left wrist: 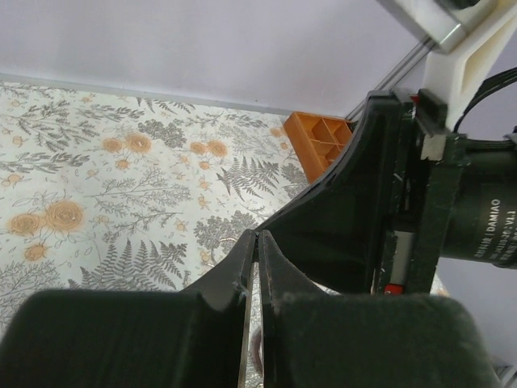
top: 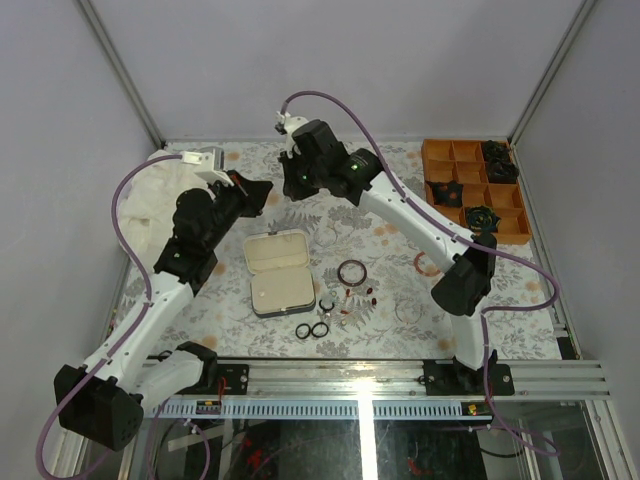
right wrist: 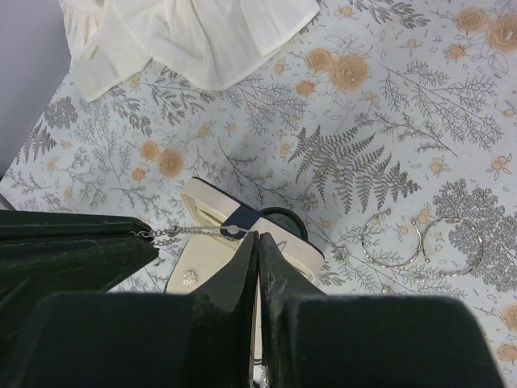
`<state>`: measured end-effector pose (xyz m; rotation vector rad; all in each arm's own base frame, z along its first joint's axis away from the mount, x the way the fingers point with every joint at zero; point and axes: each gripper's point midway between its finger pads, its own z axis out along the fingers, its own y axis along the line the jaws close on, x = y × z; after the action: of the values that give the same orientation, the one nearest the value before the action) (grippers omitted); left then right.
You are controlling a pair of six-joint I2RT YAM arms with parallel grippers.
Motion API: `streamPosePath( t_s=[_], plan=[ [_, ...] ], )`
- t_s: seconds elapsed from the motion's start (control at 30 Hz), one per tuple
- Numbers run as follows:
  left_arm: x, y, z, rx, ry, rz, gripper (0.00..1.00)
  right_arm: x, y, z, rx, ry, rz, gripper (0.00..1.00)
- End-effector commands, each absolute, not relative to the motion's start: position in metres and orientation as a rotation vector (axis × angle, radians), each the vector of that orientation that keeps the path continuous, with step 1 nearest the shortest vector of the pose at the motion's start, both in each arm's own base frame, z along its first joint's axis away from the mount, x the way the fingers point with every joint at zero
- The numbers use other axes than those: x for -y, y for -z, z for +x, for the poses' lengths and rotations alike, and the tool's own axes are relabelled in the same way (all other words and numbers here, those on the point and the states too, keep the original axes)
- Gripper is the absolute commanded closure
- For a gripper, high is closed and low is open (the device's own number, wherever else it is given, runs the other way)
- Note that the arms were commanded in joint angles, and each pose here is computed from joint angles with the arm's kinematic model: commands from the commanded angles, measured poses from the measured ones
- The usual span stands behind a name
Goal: Organize the mixed jewelry
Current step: Place the jewelry in the jewelry box.
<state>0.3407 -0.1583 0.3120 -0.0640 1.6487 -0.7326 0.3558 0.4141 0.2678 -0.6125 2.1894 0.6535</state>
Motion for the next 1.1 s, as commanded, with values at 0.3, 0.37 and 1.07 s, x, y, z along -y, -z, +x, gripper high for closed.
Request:
streamPosePath(
  t_s=[0.3, 0.37, 1.07],
  plan=[
    [0.161, -0.346, 0.341, -1.505, 0.764, -0.007, 1.0, -0.406, -0.333, 0.346, -2.015, -0.746, -0.617, 1.0],
    [0.162, -0.348, 0.339, -1.502, 0.775, -0.004, 1.0, -0.405, -0.335, 0.343, -2.016, -0.753, -0.623, 1.0],
    [0.155, -0.322, 0.284, -1.691, 0.843, -0.053, 1.0, -0.4, -0.321, 0.282, -2.079, -0.879, -0.667, 1.0]
  ],
)
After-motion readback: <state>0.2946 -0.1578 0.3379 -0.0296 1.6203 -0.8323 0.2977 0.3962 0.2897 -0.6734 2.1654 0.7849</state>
